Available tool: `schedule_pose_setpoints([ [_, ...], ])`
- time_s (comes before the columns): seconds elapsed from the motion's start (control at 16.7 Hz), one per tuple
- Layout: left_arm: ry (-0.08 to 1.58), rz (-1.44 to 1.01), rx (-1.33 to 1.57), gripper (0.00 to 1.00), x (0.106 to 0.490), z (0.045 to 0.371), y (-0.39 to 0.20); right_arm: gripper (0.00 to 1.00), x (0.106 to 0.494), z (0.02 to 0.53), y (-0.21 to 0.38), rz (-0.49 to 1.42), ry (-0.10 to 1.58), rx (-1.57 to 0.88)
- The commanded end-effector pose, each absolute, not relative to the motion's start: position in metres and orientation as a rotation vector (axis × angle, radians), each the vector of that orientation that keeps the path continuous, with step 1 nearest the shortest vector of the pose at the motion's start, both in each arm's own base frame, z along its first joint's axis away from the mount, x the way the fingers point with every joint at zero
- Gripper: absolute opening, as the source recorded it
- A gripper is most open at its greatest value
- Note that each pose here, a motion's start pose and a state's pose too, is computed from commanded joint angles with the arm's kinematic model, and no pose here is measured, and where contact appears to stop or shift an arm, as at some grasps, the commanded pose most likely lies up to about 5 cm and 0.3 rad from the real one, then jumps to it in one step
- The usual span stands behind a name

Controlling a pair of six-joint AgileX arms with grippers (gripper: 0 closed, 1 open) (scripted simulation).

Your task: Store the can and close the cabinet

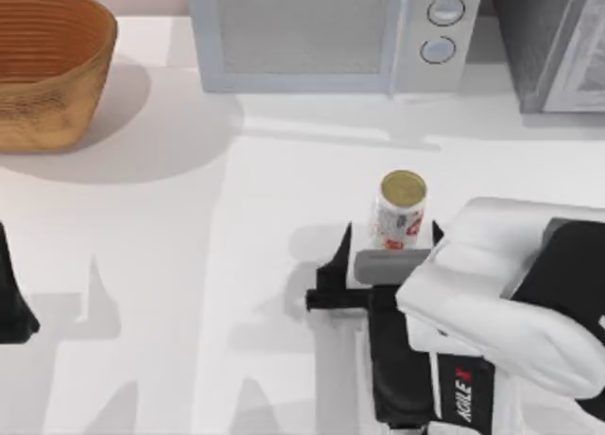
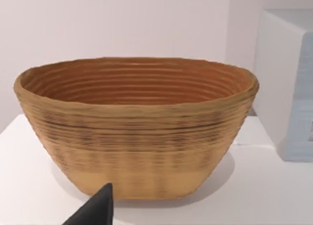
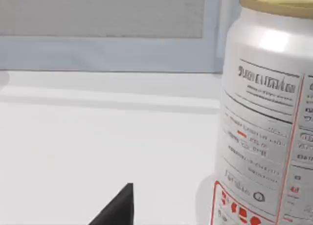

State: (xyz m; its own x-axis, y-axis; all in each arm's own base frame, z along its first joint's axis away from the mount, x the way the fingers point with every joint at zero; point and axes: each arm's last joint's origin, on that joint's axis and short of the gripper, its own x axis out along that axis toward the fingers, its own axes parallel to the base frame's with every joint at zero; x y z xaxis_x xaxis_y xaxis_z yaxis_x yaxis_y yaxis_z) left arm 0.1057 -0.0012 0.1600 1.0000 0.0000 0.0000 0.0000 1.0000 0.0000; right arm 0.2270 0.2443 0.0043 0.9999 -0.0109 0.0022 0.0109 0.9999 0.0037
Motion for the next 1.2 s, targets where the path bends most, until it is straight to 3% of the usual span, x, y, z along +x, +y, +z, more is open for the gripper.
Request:
schedule_pose_setpoints([
  [0.42,0.000,0.000,0.000,1.00,0.106,0.160,-0.001,1.00,0.258,0.010,0.238,-0.010,-0.006,0.001],
  [0.78,0.000,0.000,0.000,1.00,0.106,0.160,-0.001,1.00,0.263,0.011,0.237,-0.010,-0.006,0.001],
  [1.2,0.000,0.000,0.000,1.00,0.106,0.160,-0.001,0.47,0.263,0.011,0.237,-0.010,-0.006,0.001],
])
